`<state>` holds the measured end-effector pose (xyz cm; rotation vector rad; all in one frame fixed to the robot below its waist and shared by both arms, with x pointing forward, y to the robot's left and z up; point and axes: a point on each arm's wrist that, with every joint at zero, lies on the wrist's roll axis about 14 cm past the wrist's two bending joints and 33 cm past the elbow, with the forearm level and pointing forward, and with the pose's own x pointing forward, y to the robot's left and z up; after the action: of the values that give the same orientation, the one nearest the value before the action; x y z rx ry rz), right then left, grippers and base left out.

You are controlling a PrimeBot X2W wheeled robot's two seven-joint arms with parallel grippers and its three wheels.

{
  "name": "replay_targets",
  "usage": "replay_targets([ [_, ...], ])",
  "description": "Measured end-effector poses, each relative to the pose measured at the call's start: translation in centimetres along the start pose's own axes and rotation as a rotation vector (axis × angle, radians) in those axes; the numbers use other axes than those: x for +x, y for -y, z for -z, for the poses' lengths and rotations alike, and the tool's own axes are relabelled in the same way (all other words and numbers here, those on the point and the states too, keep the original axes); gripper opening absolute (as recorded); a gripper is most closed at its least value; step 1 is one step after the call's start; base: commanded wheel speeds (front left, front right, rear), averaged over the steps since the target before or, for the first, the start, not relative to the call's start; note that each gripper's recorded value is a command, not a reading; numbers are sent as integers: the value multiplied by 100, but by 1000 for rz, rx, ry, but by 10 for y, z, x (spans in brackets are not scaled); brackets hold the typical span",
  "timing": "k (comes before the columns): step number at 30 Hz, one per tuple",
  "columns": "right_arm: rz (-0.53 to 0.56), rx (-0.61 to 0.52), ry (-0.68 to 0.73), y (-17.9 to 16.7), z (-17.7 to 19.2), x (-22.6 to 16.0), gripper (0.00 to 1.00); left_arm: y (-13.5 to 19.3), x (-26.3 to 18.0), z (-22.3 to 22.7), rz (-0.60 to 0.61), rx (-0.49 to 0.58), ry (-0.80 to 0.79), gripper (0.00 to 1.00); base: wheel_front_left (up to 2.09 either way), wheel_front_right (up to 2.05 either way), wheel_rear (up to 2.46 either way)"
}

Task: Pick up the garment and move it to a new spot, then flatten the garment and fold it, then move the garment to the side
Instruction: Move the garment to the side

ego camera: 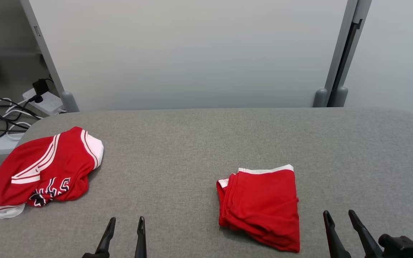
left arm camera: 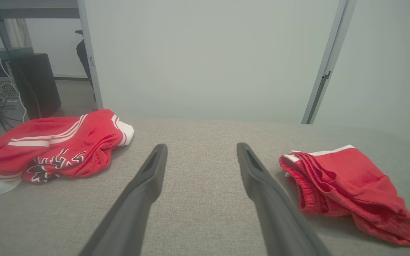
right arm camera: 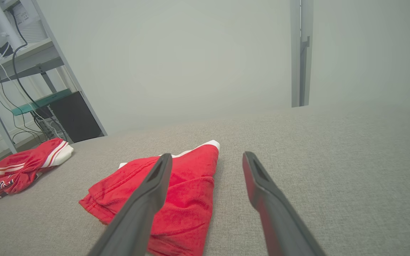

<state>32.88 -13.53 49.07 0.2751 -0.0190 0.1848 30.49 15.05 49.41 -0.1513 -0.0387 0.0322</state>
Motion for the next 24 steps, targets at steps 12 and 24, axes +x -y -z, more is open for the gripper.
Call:
replay_targets([
  [12,37,258,-101,-3,34,12,100,1,1,9,-2,-7,-32,100,0,0,0],
  [24,-9,430,-308,-1,51,73,100,0,5,19,0,2,-67,100,0,0,0],
])
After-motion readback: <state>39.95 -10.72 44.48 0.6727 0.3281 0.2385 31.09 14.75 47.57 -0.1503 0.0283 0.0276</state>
